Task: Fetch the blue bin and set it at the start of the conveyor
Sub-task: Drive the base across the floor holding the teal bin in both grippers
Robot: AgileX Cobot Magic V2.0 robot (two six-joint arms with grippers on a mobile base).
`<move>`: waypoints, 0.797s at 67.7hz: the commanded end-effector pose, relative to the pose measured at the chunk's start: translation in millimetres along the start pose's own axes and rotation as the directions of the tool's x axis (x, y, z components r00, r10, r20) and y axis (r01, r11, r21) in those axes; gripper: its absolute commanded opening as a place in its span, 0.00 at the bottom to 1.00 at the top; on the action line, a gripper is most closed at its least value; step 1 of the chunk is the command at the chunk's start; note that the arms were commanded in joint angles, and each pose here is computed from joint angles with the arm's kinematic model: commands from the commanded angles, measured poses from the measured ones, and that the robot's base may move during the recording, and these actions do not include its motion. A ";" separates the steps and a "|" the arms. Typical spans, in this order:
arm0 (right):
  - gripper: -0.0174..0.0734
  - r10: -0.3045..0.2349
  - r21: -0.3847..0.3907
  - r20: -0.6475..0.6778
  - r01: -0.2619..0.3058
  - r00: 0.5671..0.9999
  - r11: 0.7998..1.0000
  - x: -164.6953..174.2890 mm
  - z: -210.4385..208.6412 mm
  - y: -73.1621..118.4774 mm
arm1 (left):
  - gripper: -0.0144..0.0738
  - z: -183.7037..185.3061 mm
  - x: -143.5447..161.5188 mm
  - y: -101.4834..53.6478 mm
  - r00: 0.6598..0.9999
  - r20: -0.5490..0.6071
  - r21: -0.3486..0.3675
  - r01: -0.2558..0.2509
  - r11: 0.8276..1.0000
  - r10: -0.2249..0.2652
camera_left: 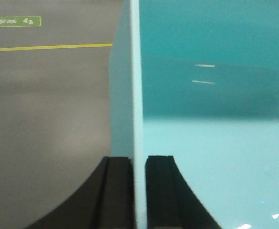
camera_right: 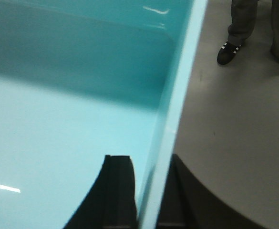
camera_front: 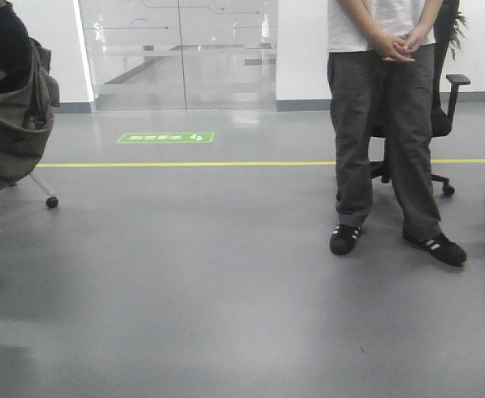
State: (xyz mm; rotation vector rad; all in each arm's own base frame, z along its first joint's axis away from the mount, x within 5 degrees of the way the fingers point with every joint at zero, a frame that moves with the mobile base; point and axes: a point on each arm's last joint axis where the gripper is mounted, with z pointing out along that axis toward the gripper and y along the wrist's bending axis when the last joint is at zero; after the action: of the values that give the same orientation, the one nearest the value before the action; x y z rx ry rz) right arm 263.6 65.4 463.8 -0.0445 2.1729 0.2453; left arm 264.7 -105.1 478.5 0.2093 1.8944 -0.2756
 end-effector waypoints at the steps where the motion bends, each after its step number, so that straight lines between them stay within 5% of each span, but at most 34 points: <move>1: 0.02 -0.027 -0.001 0.063 0.027 0.998 1.000 -6.4 -6.7 -0.4 | 0.04 -6.0 -8.8 -2.4 0.997 0.071 0.030 0.026 0.999 -0.028; 54: 0.02 -0.027 -0.001 0.063 0.027 0.998 1.000 -6.4 -6.7 -0.4 | 0.04 -6.0 -8.8 -2.4 0.997 0.071 0.030 0.026 0.999 -0.028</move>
State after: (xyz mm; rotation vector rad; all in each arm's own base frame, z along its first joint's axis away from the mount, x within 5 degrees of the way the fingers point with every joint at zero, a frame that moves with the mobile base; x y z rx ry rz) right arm 263.8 64.8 463.8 -0.0430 2.1727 0.2422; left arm 264.7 -105.1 478.5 0.2093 1.8944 -0.2756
